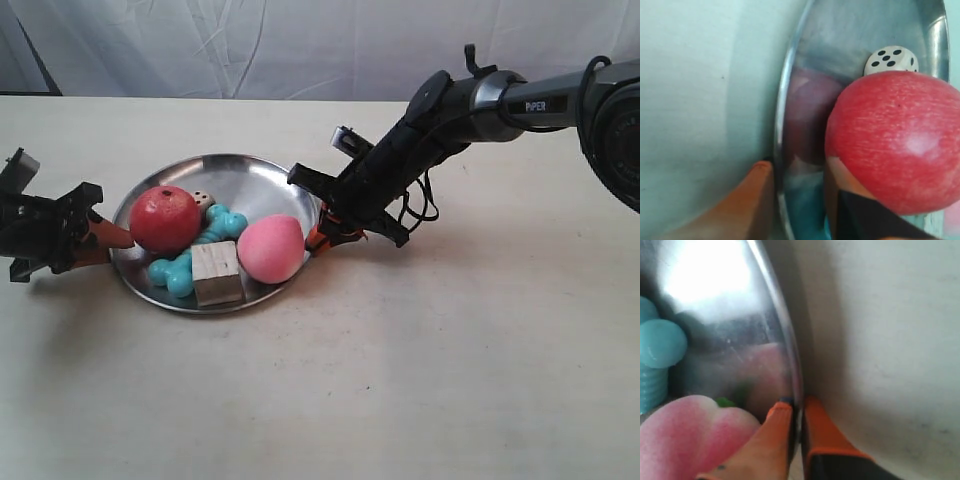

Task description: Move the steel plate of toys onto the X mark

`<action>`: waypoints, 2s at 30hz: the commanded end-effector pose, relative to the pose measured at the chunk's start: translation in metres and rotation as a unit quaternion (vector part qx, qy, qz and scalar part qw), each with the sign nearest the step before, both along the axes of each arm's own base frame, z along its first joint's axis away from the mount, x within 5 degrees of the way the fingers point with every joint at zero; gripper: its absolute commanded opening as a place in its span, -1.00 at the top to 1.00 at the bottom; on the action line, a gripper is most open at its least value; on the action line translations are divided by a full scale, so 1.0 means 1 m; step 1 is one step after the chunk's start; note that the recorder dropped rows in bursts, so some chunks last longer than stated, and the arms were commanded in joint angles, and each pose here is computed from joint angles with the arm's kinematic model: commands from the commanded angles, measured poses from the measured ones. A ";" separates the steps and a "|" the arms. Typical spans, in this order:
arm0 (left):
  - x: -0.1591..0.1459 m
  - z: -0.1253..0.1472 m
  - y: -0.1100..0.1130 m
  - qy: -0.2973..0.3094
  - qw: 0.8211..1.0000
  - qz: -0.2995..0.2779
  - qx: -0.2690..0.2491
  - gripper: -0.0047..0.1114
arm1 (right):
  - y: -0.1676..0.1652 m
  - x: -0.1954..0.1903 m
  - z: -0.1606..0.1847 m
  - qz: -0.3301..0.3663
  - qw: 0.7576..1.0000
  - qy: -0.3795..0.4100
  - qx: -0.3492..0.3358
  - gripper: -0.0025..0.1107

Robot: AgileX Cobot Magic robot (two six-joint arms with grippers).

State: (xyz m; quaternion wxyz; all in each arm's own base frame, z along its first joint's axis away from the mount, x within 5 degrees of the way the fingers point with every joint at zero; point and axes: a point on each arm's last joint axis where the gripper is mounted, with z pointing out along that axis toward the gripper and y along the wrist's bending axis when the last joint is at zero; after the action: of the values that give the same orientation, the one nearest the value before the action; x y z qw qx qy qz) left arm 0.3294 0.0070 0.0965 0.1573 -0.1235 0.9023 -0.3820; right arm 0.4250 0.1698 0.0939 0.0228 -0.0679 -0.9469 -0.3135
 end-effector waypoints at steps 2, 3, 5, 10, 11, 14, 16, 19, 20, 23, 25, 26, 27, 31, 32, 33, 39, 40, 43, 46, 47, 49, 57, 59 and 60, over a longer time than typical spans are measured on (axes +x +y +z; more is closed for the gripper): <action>0.001 0.006 -0.001 -0.014 1.000 0.000 0.000 0.34 | 0.000 -0.003 -0.002 0.040 0.999 -0.014 -0.021 0.39; 0.001 0.006 -0.001 -0.021 1.000 -0.007 0.005 0.34 | 0.000 -0.003 -0.002 0.041 0.999 -0.012 -0.021 0.25; 0.001 0.006 -0.001 -0.028 0.999 -0.015 0.008 0.34 | -0.001 -0.004 -0.002 0.043 0.999 -0.009 -0.021 0.08; 0.001 0.006 0.005 -0.029 1.000 -0.008 0.004 0.34 | -0.008 -0.002 0.017 0.058 0.996 -0.046 -0.058 0.34; 0.000 0.006 0.008 -0.029 1.000 -0.004 0.002 0.34 | -0.009 -0.001 0.019 0.056 0.995 -0.053 -0.064 0.39; -0.002 0.009 0.021 -0.029 0.999 0.012 -0.018 0.39 | -0.011 0.004 0.029 0.039 0.993 -0.079 -0.073 0.53; -0.004 0.011 0.029 -0.031 0.999 0.017 -0.038 0.44 | -0.011 0.005 0.036 0.034 0.992 -0.095 -0.075 0.53; -0.006 0.014 0.034 -0.032 0.998 0.019 -0.057 0.49 | -0.017 0.007 0.048 0.028 0.988 -0.115 -0.103 0.53; -0.007 0.015 0.033 -0.031 0.997 0.017 -0.067 0.50 | -0.020 0.006 0.053 0.031 0.985 -0.123 -0.120 0.53; -0.010 0.022 0.027 -0.035 0.993 -0.008 -0.110 0.59 | -0.029 0.003 0.073 0.042 0.976 -0.137 -0.163 0.53; -0.012 0.026 0.024 -0.042 0.990 -0.026 -0.136 0.75 | -0.032 0.000 0.083 0.053 0.972 -0.146 -0.176 0.55; -0.012 0.028 0.023 -0.052 0.987 -0.035 -0.147 0.89 | -0.032 -0.001 0.090 0.054 0.971 -0.152 -0.177 0.60; -0.012 0.035 0.021 -0.074 0.984 -0.044 -0.157 0.92 | -0.033 -0.003 0.103 0.053 0.968 -0.167 -0.178 0.80; -0.014 0.067 0.021 -0.123 0.981 -0.050 -0.139 0.92 | -0.040 -0.015 0.146 0.058 0.958 -0.207 -0.190 0.96; -0.015 0.074 0.020 -0.133 0.981 -0.052 -0.134 0.92 | -0.042 -0.018 0.152 0.062 0.956 -0.210 -0.196 0.96; -0.017 0.087 0.019 -0.151 0.979 -0.057 -0.125 0.92 | -0.045 -0.025 0.165 0.065 0.950 -0.225 -0.205 0.96; -0.027 0.127 0.016 -0.212 0.970 -0.069 -0.097 0.92 | -0.058 -0.068 0.208 0.034 0.933 -0.301 -0.195 0.96; -0.030 0.134 0.015 -0.223 0.968 -0.071 -0.092 0.92 | -0.062 -0.078 0.214 0.027 0.929 -0.316 -0.192 0.97; -0.038 0.154 0.012 -0.254 0.961 -0.076 -0.078 0.92 | -0.066 -0.113 0.222 0.021 0.914 -0.357 -0.189 0.97; -0.049 0.172 0.007 -0.284 0.953 -0.071 -0.075 0.92 | -0.066 -0.152 0.229 0.024 0.899 -0.401 -0.177 0.97; -0.052 0.176 0.006 -0.290 0.952 -0.068 -0.076 0.92 | -0.066 -0.165 0.228 0.026 0.894 -0.413 -0.171 0.97; -0.062 0.183 0.002 -0.302 0.948 -0.067 -0.075 0.92 | -0.066 -0.188 0.226 0.032 0.887 -0.432 -0.161 0.97; -0.100 0.191 -0.027 -0.347 0.930 -0.096 -0.077 0.92 | -0.078 -0.271 0.215 0.036 0.845 -0.525 -0.097 0.97; -0.109 0.191 -0.038 -0.358 0.923 -0.120 -0.078 0.92 | -0.083 -0.286 0.214 0.031 0.847 -0.524 -0.082 0.97; -0.113 0.191 -0.042 -0.362 0.920 -0.129 -0.077 0.92 | -0.084 -0.292 0.213 0.024 0.856 -0.512 -0.068 0.97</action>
State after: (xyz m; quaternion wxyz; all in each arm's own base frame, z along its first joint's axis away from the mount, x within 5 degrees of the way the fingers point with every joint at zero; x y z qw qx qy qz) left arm 0.2274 -0.0225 0.2847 0.4056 0.1017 0.7727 -0.4776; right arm 0.1487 0.0905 0.3074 -0.4606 0.1370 -0.8512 -0.2112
